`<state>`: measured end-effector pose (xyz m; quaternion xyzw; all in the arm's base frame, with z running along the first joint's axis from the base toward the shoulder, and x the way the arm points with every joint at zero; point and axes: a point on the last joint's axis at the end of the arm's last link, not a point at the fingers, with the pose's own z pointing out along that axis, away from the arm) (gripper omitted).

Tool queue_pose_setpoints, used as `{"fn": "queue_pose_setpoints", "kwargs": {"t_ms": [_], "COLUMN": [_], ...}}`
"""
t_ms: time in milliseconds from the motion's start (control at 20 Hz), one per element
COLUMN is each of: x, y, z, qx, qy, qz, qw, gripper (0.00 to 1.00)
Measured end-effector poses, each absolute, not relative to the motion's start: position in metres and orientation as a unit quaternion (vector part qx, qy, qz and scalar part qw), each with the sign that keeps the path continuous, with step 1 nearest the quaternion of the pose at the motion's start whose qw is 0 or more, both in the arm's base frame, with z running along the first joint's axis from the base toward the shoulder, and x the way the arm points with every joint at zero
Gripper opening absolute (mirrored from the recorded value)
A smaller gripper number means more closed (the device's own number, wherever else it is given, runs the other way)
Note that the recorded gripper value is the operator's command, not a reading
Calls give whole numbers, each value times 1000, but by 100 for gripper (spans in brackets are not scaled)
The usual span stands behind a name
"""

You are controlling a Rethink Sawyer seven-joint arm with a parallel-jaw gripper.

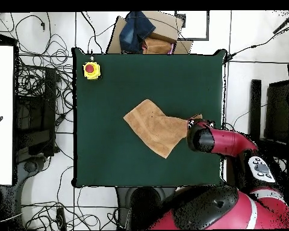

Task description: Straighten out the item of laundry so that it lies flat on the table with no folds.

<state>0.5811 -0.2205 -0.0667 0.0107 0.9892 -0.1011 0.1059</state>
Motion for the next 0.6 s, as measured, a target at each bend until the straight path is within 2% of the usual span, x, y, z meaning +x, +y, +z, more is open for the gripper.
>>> {"fn": "queue_pose_setpoints", "kwargs": {"t_ms": [600], "x": [575], "y": [-246], "z": [-39], "qx": [27], "qy": [986], "qz": [-134], "qw": [97], "gripper": [0]}}
